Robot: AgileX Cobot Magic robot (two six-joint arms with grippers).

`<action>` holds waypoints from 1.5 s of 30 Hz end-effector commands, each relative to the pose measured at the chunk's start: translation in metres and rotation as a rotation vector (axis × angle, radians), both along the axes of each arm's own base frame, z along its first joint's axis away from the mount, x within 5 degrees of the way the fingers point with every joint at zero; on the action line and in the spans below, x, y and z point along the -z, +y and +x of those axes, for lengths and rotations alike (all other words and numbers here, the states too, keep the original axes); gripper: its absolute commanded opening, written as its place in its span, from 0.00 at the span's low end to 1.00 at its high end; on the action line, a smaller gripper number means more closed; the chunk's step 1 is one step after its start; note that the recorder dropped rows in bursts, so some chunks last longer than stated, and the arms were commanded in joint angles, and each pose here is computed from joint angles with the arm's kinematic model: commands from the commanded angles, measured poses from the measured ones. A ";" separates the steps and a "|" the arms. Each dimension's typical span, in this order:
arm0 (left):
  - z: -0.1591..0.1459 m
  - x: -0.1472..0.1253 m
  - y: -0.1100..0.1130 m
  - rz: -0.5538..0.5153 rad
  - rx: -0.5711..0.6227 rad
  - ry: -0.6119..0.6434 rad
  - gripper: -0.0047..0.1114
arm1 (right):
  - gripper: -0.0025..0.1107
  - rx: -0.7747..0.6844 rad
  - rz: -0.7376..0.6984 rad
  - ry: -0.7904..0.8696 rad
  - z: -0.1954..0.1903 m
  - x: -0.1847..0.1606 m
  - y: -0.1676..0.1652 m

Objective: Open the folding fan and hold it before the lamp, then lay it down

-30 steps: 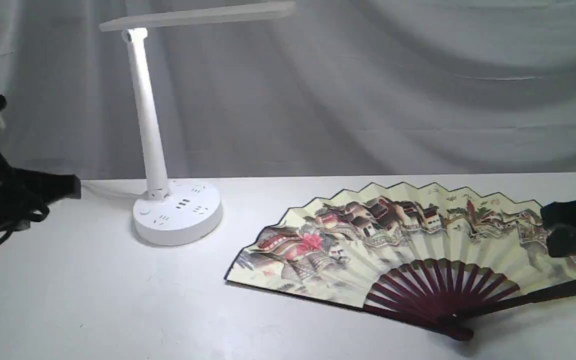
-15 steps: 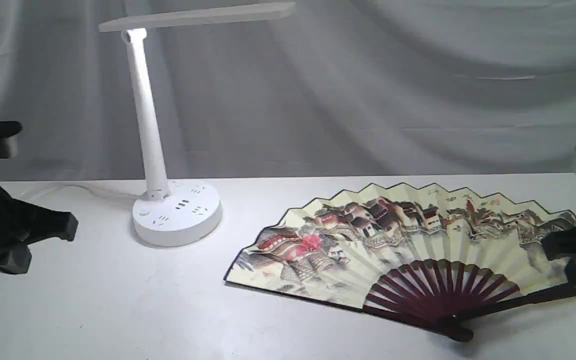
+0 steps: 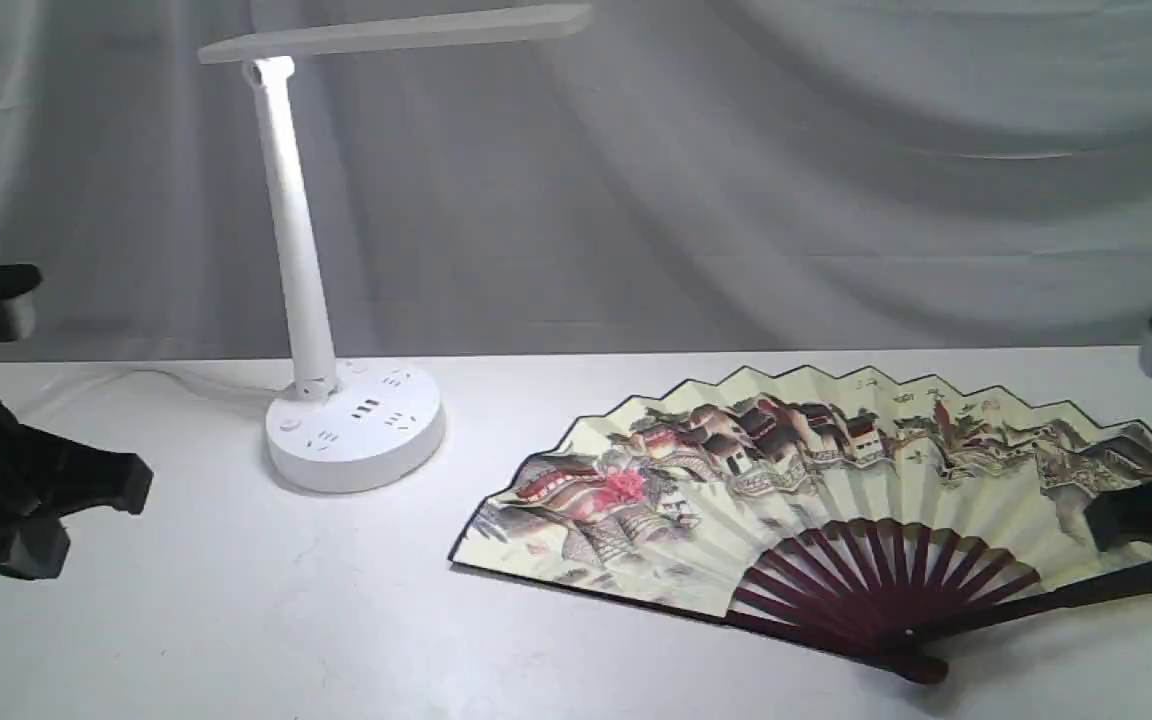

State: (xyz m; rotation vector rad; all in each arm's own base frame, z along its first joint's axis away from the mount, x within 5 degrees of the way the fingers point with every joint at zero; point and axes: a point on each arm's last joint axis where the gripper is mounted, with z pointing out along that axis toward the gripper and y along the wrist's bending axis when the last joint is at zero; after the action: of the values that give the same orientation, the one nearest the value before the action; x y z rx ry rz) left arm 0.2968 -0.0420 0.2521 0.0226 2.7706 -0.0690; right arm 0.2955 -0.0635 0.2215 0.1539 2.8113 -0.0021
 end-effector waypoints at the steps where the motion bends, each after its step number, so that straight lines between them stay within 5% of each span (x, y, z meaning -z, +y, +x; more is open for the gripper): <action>1: 0.001 -0.002 0.007 -0.022 -0.033 -0.017 0.04 | 0.23 -0.091 -0.037 -0.025 0.005 -0.004 0.019; 6: 0.002 0.001 0.031 -0.060 -0.121 -0.013 0.04 | 0.22 -0.118 -0.041 -0.026 0.006 -0.004 0.028; 18: 0.000 0.006 0.034 -0.029 -0.111 -0.035 0.04 | 0.21 -0.118 -0.074 -0.023 0.006 -0.004 0.024; 24: 0.000 0.006 0.036 0.002 -0.095 -0.034 0.04 | 0.03 -0.104 -0.090 -0.012 0.005 -0.004 0.022; 34: 0.000 0.006 0.035 0.039 -0.001 -0.037 0.04 | 0.02 -0.076 -0.080 -0.012 0.005 -0.004 0.022; 45: -0.017 -0.031 0.035 0.026 -0.012 -0.172 0.04 | 0.02 -0.055 -0.076 -0.013 0.003 -0.007 0.022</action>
State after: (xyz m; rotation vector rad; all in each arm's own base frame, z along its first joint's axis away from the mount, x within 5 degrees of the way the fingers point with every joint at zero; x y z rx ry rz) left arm 0.2838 -0.0065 0.2750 0.0215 2.6371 -0.0171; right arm 0.3001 -0.0407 0.2222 0.0595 2.8114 -0.0804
